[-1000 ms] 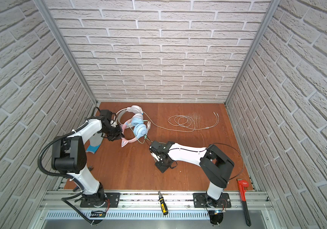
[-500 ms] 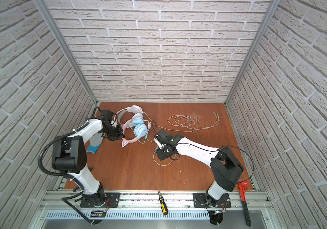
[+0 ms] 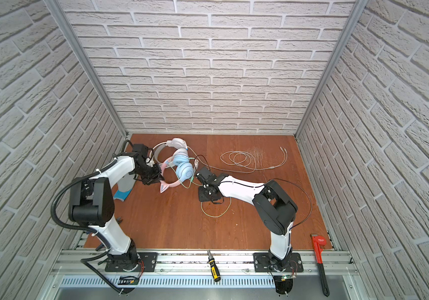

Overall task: Wrap the headphones
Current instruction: 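Close the right gripper on the green USB plug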

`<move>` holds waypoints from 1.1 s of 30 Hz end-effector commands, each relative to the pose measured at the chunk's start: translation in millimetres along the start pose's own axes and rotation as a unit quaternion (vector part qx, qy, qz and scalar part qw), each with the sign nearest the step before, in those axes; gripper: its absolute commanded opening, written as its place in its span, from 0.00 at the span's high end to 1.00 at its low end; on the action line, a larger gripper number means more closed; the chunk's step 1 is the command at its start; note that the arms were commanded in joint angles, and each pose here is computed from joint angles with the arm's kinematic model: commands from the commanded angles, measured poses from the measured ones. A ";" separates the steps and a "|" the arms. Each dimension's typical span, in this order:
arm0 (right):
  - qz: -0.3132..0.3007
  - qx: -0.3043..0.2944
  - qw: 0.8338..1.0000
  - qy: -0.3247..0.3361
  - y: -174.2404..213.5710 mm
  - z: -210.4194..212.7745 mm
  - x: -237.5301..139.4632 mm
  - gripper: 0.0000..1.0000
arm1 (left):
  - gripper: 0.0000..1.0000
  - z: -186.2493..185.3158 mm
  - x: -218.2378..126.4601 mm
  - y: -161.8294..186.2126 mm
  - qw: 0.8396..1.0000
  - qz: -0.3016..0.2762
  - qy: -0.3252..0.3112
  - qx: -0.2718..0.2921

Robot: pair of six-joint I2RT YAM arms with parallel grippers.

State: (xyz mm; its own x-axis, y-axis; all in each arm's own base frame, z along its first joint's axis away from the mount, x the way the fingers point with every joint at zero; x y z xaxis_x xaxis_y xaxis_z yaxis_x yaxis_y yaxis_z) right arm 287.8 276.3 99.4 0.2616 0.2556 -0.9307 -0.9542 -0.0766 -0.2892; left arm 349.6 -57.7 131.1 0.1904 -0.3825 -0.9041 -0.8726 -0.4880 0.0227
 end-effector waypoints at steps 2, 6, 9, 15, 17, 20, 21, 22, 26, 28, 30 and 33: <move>-0.026 0.018 0.999 0.028 -13.1 3.1 3.6 0.55 | 1.00 -13.8 -4.1 -6.7 0.999 -0.012 0.034 0.015; -0.027 0.017 0.999 0.032 -16.0 4.2 14.0 0.53 | 1.00 -14.4 -5.6 -6.7 0.999 -0.013 0.036 0.015; -0.023 0.016 0.999 0.045 -18.1 4.3 17.9 0.53 | 1.00 -13.8 -5.4 -5.9 0.999 -0.014 0.036 0.014; 0.012 0.013 0.996 0.083 -12.6 -2.3 37.0 0.60 | 1.00 -14.3 -5.7 -5.2 0.999 -0.013 0.040 0.016; 0.025 0.004 0.996 0.090 -10.6 -1.8 40.2 0.63 | 1.00 -14.0 -5.1 -5.0 0.999 -0.013 0.040 0.016; 0.047 -0.003 0.995 0.088 -4.2 -1.6 43.9 0.69 | 1.00 -13.7 -4.8 -4.3 0.999 -0.013 0.042 0.016; 0.052 -0.002 0.995 0.088 -1.6 -3.0 44.2 0.71 | 1.00 -13.4 -4.9 -4.1 0.999 -0.013 0.041 0.015; 0.056 -0.003 0.994 0.089 1.4 -4.2 43.7 0.71 | 1.00 -13.7 -5.1 -4.1 0.999 -0.013 0.042 0.016; 0.080 -0.020 0.991 0.104 12.0 -9.4 38.6 0.66 | 1.00 -15.0 -6.4 -4.7 0.999 -0.014 0.044 0.017; 0.079 -0.026 0.991 0.109 12.9 -10.7 32.9 0.62 | 1.00 -15.4 -6.0 -5.5 0.999 -0.015 0.045 0.017; 0.080 -0.031 0.990 0.113 13.8 -10.6 29.4 0.61 | 1.00 -15.8 -5.7 -6.3 0.999 -0.015 0.046 0.016; 0.087 -0.037 0.988 0.124 15.3 -12.1 27.9 0.61 | 1.00 -16.8 -5.2 -6.2 0.999 -0.015 0.048 0.017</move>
State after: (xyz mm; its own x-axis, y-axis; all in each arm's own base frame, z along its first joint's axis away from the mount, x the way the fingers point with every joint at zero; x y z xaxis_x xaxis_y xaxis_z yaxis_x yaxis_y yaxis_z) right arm 303.4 288.2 77.0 0.2267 0.0892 -0.9699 -0.9626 -0.1314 -0.2371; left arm 352.6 -58.6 131.5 0.2048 -0.3906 -0.8975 -0.8734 -0.4868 0.0125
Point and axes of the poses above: each gripper's point midway between its finger pads, its own x axis out along the fingers, its own z axis along the line the jaws close on, y = z × x, the point moved 6 cm from there along -x, back along the fingers, and after that the axes turned 4 degrees about -x, right-handed, at the moved point
